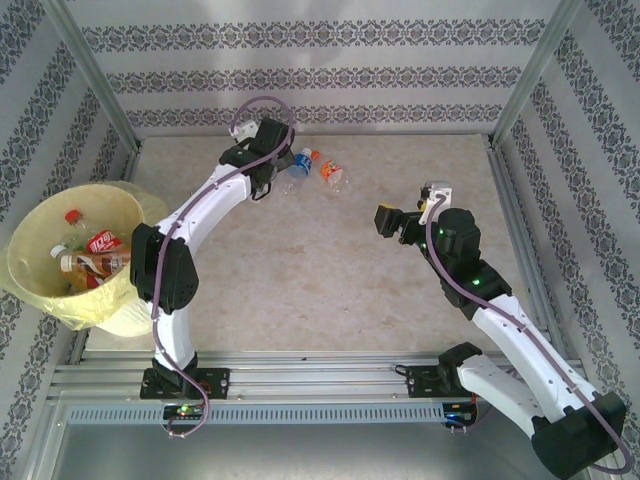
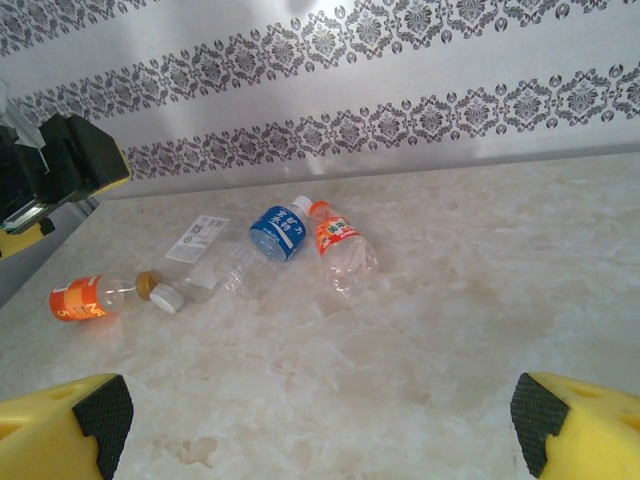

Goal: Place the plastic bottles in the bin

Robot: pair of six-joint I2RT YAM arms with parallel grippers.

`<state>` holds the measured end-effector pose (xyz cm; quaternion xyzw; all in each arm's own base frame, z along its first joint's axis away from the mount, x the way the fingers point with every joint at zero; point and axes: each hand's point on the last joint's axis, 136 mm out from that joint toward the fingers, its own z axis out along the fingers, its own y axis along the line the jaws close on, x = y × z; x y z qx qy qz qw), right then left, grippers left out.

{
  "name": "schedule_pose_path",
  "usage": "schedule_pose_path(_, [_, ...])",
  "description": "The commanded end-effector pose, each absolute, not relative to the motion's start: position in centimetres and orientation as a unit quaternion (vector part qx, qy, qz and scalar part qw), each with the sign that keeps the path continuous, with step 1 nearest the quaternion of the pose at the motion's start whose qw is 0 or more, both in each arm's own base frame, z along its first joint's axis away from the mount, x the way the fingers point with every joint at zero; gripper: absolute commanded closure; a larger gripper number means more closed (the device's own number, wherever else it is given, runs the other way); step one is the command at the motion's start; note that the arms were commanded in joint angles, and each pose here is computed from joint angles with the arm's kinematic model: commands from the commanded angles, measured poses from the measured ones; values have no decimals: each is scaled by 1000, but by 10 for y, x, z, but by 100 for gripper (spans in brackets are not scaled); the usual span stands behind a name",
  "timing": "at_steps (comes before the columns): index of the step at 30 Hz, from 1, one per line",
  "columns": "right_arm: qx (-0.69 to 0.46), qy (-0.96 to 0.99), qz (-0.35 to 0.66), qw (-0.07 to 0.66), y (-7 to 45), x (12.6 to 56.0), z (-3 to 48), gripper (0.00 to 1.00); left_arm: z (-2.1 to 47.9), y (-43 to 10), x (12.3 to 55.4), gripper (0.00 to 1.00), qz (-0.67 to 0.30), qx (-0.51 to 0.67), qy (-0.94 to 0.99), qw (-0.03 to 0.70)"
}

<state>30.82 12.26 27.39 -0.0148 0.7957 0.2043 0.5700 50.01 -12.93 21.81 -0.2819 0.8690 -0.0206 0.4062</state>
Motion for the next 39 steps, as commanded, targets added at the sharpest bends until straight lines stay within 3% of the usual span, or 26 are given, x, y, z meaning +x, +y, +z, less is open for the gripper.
schedule_pose_path(1, [-12,801,181,571,113,307,269,2,213,-101,510,0,-48,-363,843,394])
schedule_pose_path(16, [-3,808,176,563,108,303,266,2,137,-21,503,0,-7,-553,763,334])
schedule_pose_path(39, [9,813,163,560,102,302,261,2,43,24,511,0,6,-643,721,259])
